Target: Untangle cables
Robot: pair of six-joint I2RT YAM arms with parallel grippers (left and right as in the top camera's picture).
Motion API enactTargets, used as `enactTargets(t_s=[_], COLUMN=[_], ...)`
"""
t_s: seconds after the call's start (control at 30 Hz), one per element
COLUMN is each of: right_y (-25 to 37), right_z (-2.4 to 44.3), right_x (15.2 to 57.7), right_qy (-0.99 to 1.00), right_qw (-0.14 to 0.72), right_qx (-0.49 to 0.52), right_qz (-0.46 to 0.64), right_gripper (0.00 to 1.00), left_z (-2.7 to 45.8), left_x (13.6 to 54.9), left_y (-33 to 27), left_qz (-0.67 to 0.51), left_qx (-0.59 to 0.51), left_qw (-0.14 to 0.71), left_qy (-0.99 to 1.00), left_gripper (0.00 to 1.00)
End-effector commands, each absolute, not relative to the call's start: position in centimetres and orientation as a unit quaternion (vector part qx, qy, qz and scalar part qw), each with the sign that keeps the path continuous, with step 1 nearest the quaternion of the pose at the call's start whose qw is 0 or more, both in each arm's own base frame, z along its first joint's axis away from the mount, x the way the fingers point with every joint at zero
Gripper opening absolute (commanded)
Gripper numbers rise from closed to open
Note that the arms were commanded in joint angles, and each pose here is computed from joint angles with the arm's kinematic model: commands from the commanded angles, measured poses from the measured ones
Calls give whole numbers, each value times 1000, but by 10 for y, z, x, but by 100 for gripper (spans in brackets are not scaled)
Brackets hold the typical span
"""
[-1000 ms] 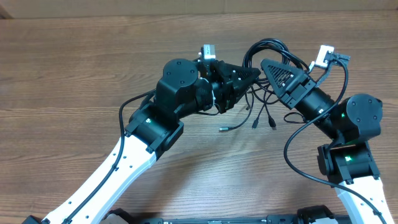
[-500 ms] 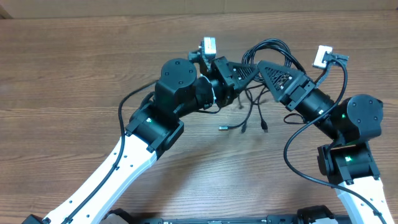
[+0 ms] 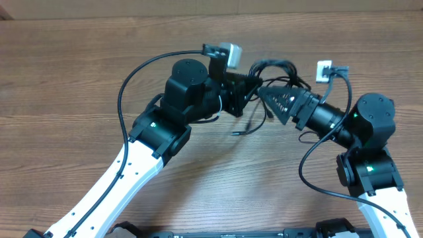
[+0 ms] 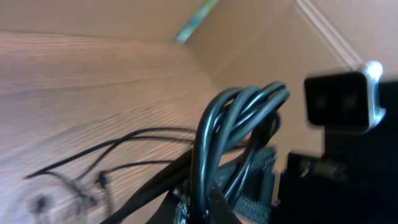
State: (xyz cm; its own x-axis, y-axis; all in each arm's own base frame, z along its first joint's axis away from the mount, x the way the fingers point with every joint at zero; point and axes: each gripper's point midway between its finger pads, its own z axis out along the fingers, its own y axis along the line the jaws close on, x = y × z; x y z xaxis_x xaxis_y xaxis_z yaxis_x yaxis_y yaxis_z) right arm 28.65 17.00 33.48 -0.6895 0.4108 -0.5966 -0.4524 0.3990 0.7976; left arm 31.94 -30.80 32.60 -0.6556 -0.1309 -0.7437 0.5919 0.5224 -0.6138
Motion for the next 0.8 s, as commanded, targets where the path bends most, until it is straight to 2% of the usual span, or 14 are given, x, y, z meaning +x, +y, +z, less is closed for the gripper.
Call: enactTargets(t_s=[0.0, 0.13, 0.3, 0.43, 0.57, 0.77], right_y=[174, 172, 168, 169, 167, 162], right_z=[332, 310, 289, 287, 292, 300], right_x=[275, 264, 254, 247, 235, 219], right_qy=[742, 769, 796, 796, 777, 761], right_qw=[411, 390, 362, 364, 416, 452], right_qx=[-83, -93, -85, -110, -197, -240], right_qz=[523, 498, 477, 472, 429, 397], right_gripper=[100, 100, 100, 100, 100, 100], left_z=[315, 315, 350, 368, 348, 314], left_x=[311, 314, 314, 299, 274, 261], left_y=[-304, -293, -274, -264, -264, -255], left_qz=[-384, -368, -373, -350, -333, -325], left_qx=[299, 302, 281, 326, 410, 409], left_qw=[437, 443, 486, 519, 488, 422], left_qy=[757, 760, 739, 709, 695, 741], left_gripper=[4, 4, 4, 4, 4, 4])
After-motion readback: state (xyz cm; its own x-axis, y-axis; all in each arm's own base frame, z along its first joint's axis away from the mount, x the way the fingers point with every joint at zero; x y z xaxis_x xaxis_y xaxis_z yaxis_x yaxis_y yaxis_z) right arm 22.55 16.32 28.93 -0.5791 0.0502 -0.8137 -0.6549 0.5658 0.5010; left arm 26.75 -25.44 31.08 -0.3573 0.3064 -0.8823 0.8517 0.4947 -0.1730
